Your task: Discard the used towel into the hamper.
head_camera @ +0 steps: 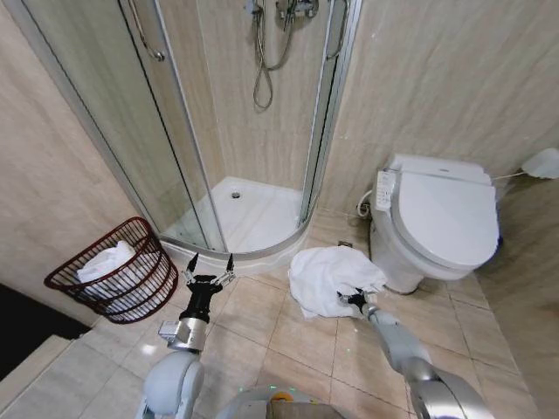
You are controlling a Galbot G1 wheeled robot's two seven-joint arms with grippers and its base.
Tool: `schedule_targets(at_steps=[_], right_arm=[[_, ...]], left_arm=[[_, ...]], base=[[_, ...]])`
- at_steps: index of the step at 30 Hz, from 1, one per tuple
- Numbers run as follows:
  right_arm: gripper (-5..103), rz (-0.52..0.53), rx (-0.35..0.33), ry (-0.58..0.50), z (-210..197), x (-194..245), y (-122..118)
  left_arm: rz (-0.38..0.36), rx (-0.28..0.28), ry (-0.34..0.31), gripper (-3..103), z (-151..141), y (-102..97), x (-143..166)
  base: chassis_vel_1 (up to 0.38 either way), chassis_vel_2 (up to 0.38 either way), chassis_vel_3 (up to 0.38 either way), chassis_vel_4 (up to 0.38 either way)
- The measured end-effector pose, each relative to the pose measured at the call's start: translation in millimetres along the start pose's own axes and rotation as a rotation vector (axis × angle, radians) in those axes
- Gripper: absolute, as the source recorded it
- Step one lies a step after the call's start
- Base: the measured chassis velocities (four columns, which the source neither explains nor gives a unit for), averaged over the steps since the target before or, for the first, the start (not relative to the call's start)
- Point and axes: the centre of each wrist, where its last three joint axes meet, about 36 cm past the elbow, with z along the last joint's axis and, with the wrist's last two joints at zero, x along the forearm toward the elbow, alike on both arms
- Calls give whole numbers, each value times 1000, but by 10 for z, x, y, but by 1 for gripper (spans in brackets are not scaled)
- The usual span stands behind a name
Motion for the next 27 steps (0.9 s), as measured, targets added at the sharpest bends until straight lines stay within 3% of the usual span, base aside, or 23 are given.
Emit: schedule_targets(at_steps=[27], right_arm=[[100,55,19,-77,61,71,-63]], left_arm=[[0,0,0,100,0,0,0]], base=[[0,0,0,0]])
